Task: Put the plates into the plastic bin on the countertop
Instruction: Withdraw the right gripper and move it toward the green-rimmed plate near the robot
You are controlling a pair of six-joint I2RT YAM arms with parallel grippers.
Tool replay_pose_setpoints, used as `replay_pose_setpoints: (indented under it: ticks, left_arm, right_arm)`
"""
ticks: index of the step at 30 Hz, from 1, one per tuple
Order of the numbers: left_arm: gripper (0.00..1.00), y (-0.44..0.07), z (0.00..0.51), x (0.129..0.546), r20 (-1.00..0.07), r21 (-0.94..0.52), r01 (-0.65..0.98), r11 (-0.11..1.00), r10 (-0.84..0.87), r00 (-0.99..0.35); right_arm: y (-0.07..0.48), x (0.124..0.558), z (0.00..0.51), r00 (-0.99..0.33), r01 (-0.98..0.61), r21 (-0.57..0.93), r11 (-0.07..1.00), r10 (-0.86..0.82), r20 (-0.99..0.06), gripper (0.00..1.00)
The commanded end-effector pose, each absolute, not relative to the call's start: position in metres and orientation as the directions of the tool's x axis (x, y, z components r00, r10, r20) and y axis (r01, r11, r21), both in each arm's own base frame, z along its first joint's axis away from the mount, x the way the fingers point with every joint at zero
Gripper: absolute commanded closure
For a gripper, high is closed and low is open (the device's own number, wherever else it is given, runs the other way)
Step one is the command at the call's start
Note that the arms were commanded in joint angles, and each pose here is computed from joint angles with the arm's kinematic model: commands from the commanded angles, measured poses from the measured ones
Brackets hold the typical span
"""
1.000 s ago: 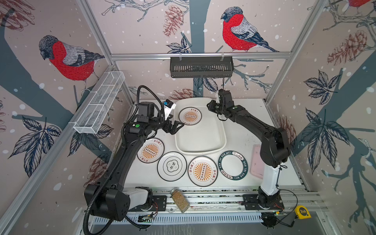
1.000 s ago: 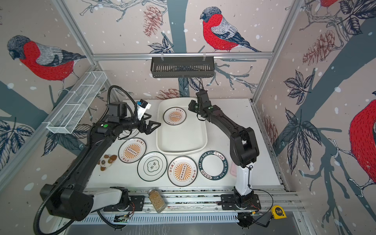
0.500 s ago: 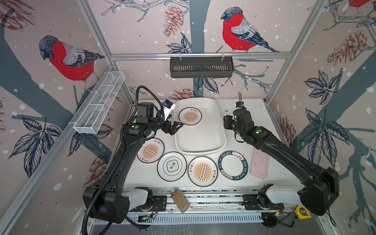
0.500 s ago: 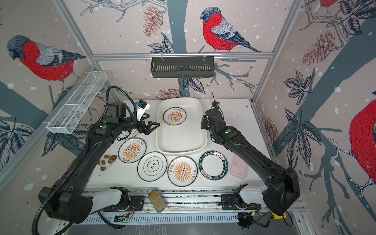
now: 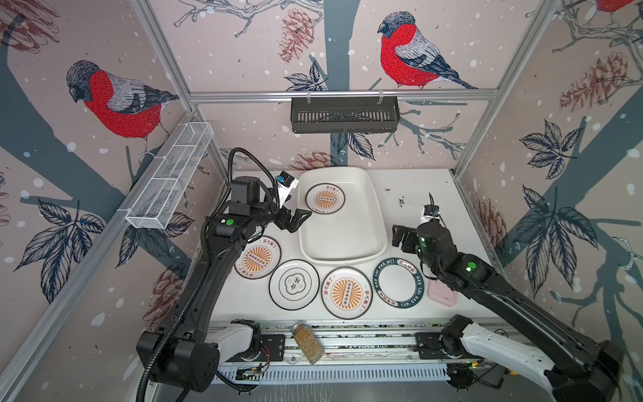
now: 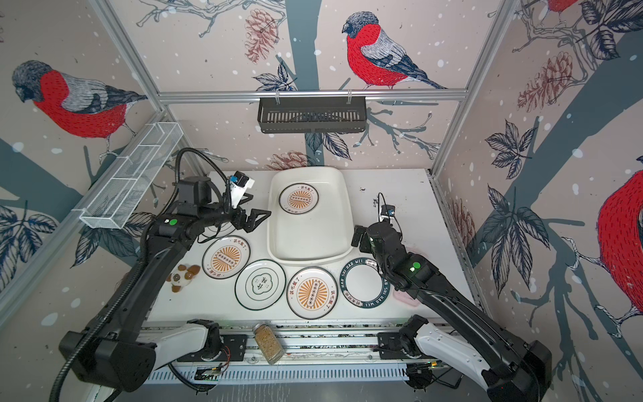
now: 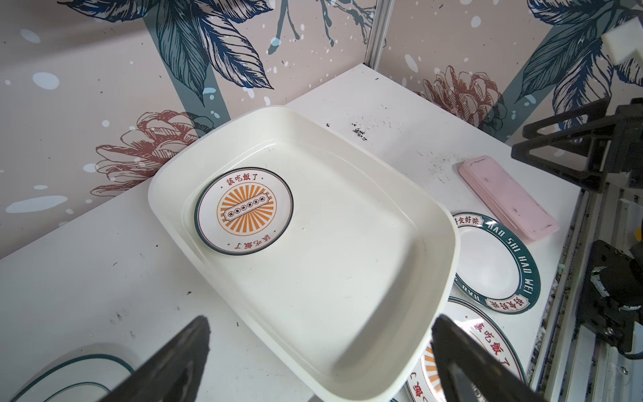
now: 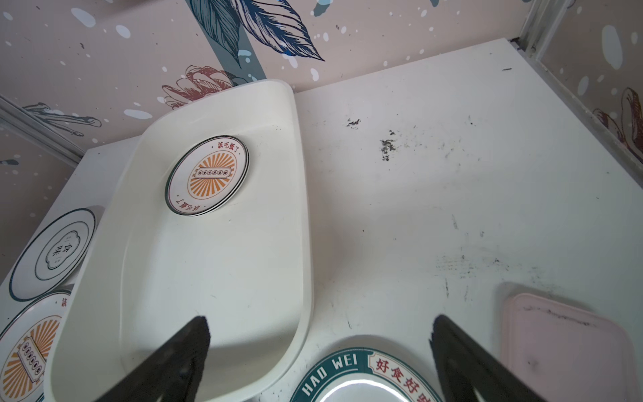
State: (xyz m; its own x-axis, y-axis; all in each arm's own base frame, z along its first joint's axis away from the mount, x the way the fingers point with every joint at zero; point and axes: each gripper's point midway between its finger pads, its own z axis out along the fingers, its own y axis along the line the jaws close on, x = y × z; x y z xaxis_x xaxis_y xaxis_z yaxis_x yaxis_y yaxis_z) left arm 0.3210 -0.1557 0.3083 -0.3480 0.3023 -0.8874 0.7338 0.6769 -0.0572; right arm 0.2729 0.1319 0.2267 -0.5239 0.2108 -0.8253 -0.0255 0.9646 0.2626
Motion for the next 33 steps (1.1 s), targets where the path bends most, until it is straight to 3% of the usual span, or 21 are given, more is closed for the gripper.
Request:
replay_pose_setpoints:
  ticks: [1,6,11,18,19,28,30,33]
  left_arm:
    - [0.02,-0.155,0.315,0.322,-0.901,-0.037,0.728,0.685,0.292,-0.320]
    - [0.02,-0.156,0.312,0.315,-0.909,-0.046,0.734,0.678,0.275,-0.312]
    - [0.02,-0.158,0.301,0.311,-0.908,-0.070,0.743,0.665,0.266,-0.323]
    - [0.02,-0.161,0.304,0.310,-0.909,-0.088,0.752,0.654,0.255,-0.328]
    - [0.02,-0.161,0.306,0.311,-0.911,-0.088,0.751,0.655,0.252,-0.327]
    - [0.02,-0.167,0.312,0.317,-0.902,-0.160,0.748,0.644,0.212,-0.376]
    - [0.02,-0.169,0.312,0.319,-0.903,-0.171,0.749,0.640,0.202,-0.378]
    - [0.02,-0.172,0.311,0.320,-0.901,-0.188,0.757,0.626,0.198,-0.387]
  right_arm:
    - [0.116,0.269,0.230,-0.491,0.037,0.245,0.969,0.231,-0.840,0.00]
    - [0.085,0.266,0.231,-0.404,0.127,0.251,0.960,0.281,-0.871,0.00]
    - [0.082,0.266,0.245,-0.364,0.058,0.367,0.928,0.362,-0.858,0.00]
    - [0.128,0.244,0.211,-0.649,-0.078,0.477,0.875,0.319,-0.691,0.01]
    - [0.130,0.239,0.205,-0.677,-0.070,0.479,0.875,0.311,-0.667,0.06]
    - [0.148,0.194,0.170,-0.846,-0.009,0.529,0.849,0.276,-0.456,0.16]
    - [0.157,0.184,0.160,-0.881,-0.022,0.532,0.847,0.235,-0.410,0.24]
    - [0.163,0.170,0.147,-0.917,-0.008,0.514,0.858,0.198,-0.346,0.25]
